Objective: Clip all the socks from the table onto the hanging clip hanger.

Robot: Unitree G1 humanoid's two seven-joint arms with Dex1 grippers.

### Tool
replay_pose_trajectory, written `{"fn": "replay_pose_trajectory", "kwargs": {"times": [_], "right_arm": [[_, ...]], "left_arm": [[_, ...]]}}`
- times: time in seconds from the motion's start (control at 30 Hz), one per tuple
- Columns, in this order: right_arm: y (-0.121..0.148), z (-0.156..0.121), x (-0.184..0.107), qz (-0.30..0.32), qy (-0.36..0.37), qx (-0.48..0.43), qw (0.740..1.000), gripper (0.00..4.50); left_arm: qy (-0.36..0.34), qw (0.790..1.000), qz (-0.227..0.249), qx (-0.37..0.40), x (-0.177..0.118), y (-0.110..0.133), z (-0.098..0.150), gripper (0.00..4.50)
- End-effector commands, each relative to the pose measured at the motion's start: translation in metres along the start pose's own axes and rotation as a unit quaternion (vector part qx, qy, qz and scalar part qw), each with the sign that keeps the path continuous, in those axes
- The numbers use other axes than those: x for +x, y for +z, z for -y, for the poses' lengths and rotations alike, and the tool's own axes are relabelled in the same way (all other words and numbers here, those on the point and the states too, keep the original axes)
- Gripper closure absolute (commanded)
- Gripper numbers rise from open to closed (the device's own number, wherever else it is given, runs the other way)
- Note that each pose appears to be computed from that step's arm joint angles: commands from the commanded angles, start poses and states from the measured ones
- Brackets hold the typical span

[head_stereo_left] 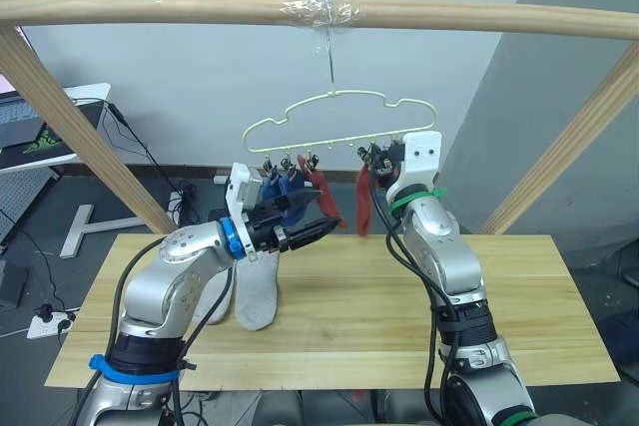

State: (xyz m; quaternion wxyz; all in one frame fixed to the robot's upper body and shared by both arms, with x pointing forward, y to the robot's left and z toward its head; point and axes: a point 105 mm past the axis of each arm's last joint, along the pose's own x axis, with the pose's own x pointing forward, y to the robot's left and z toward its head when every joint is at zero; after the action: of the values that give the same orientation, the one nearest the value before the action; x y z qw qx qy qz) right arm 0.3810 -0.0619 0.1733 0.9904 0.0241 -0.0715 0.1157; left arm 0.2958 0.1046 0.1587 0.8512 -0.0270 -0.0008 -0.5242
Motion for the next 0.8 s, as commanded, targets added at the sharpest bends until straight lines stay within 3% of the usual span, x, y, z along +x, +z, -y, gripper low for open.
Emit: {"fn": "replay_pose_trajectory", "kwargs": {"times": [0.03,0.4,0.8], "right_arm": [[0.014,-0.003,0.002,0.028,0.002,0.007,1.0,2.35],[0.012,-0.005,0.003,0.025,0.005,0.016,1.0,2.35],[0.013,-0.008,0.004,0.027,0.009,0.02,0.999,2.35]], "left_arm": [[-0.008,0.999,0.031,0.023,0.001,0.019,0.004,0.8],[0.015,0.995,0.083,0.045,0.002,0.037,0.0,0.8],[0.023,0.996,0.07,0.048,0.0,0.03,-0.003,0.8]]}}
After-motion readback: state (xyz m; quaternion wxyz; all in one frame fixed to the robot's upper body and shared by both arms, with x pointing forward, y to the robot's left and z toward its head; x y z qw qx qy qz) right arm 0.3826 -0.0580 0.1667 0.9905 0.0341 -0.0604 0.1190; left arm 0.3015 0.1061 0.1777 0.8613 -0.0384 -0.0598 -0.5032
